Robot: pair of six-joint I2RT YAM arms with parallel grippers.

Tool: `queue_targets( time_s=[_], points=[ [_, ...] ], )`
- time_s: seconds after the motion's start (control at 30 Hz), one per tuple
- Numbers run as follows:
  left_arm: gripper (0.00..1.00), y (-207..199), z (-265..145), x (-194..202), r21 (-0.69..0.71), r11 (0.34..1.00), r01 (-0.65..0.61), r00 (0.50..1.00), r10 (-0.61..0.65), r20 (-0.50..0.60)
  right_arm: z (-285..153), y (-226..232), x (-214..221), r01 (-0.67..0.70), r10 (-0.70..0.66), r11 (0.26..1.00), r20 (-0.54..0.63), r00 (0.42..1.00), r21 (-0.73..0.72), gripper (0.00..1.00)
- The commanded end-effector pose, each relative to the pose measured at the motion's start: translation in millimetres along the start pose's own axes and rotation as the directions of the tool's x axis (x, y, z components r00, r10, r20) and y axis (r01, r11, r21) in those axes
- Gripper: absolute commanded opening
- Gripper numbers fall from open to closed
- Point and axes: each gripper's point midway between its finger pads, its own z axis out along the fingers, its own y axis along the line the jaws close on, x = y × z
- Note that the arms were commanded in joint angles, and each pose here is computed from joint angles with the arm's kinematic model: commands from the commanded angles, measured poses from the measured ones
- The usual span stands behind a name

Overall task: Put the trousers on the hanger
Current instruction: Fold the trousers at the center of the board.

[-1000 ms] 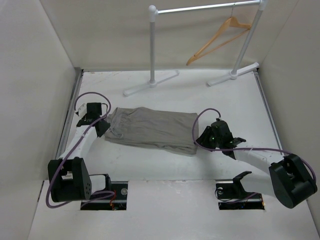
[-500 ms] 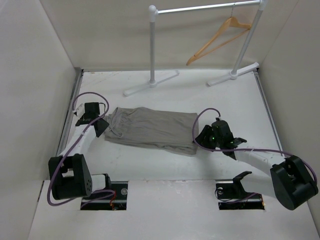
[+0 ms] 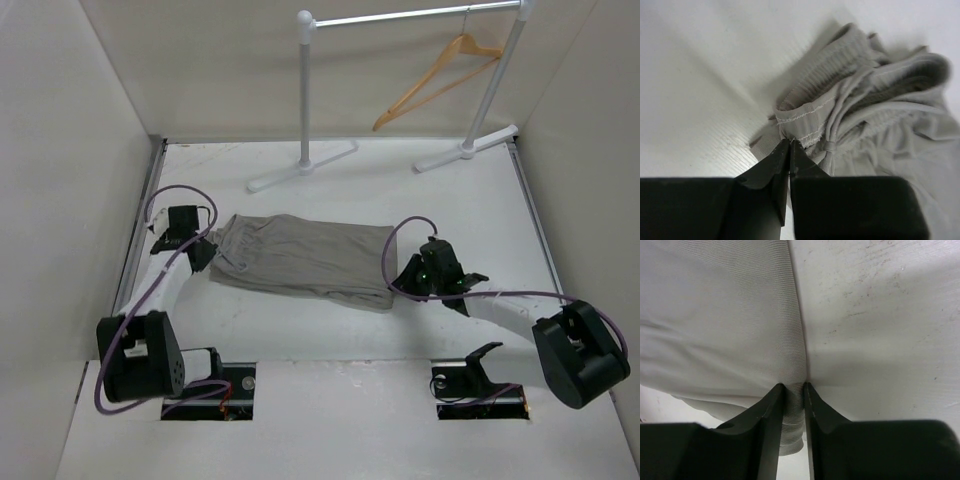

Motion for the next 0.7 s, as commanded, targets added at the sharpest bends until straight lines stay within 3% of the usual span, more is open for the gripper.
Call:
queue_targets(
  time_s=[0.0, 0.23, 0.37, 0.43, 0.5, 0.57, 0.67],
  points=[
    [0.0, -4.3, -31.0, -12.7, 0.068, 0.996, 0.052, 0.996, -0.057, 0.066, -2.2, 13.6, -14.9, 0.006, -0.005, 0.999, 0.043, 0.999, -0.044, 0.24],
    [0.01, 18.8, -56.5, -4.0, 0.07, 0.989, 0.129, 0.988, -0.134, 0.078, -11.7, 10.7, -18.8, -0.006, 0.009, 0.999, 0.066, 0.998, -0.048, 0.24],
    [0.04, 45.5, -39.6, 20.3, -0.011, 0.989, 0.148, 0.989, -0.148, 0.027, -13.7, 5.6, -22.5, -0.013, 0.016, 0.999, 0.074, 0.997, -0.038, 0.29],
    [0.12, 58.4, -28.7, 35.6, -0.056, 0.985, 0.162, 0.987, -0.162, -0.01, -14.6, 6.6, -22.1, -0.01, 0.013, 0.999, 0.072, 0.997, -0.035, 0.44],
    [0.28, 66.9, -23.8, 42.2, -0.093, 0.982, 0.164, 0.985, -0.167, -0.028, -18.2, 8.2, -22.9, -0.009, 0.011, 0.999, 0.073, 0.997, -0.036, 0.58],
    [0.45, 66.7, -28.1, 36.2, -0.087, 0.982, 0.17, 0.985, -0.171, -0.009, -24.0, 9.0, -22.7, -0.003, 0.006, 1.0, 0.07, 0.998, -0.031, 0.64],
    [0.54, 47.7, -53.2, -2.6, 0.0, 0.985, 0.174, 0.977, -0.173, 0.122, -34.8, 8.2, -21.4, 0.016, -0.014, 1.0, 0.077, 0.997, -0.019, 0.65]
  ],
)
